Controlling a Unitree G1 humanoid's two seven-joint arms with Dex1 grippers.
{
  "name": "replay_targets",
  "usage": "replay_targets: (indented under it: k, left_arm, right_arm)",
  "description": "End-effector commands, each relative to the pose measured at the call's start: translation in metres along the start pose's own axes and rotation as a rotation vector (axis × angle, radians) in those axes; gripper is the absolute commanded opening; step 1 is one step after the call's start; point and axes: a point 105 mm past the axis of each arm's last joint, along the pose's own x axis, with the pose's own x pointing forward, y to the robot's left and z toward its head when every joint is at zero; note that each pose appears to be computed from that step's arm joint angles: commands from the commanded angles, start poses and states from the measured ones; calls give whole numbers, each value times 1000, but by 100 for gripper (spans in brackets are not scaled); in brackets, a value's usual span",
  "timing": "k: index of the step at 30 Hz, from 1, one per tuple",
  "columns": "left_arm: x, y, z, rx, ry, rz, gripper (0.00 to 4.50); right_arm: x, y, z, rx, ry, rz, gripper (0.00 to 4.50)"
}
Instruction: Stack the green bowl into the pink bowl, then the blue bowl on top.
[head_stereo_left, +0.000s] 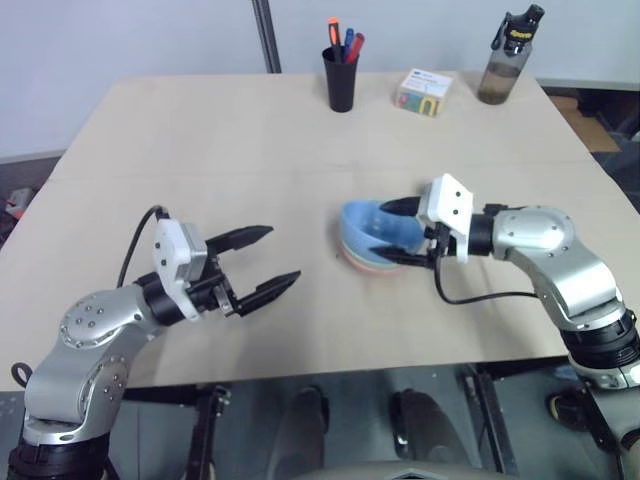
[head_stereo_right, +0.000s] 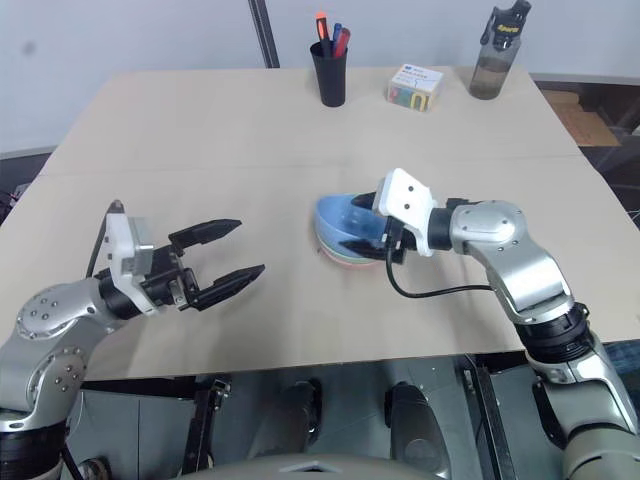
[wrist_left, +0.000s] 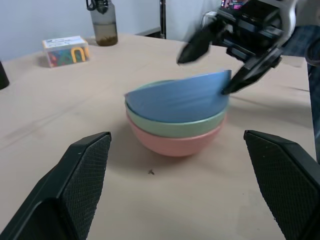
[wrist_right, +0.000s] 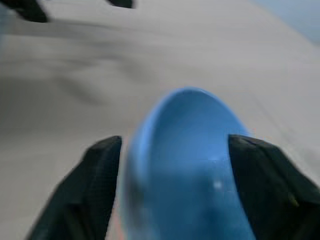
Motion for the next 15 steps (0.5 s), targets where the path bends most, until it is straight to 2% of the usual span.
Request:
replay_targets:
  k: [1,8,13,15]
  left_arm:
    - [-13,-5,9,-8,-60,-5,450]
    - [-52,-1,-10,-7,59,86,450]
    - [-62,-1,-27,-20,125,147,450]
    - [-63,-2,-30,-19,135,152,450]
  right_arm:
    - [-35,-12,0,-35,-8,-105,331]
    - [-119,6,-45,149,185,-133,331]
    - [-147,18,-65,224,233,-162,331]
    - [-150,18,-65,249,213,-183,331]
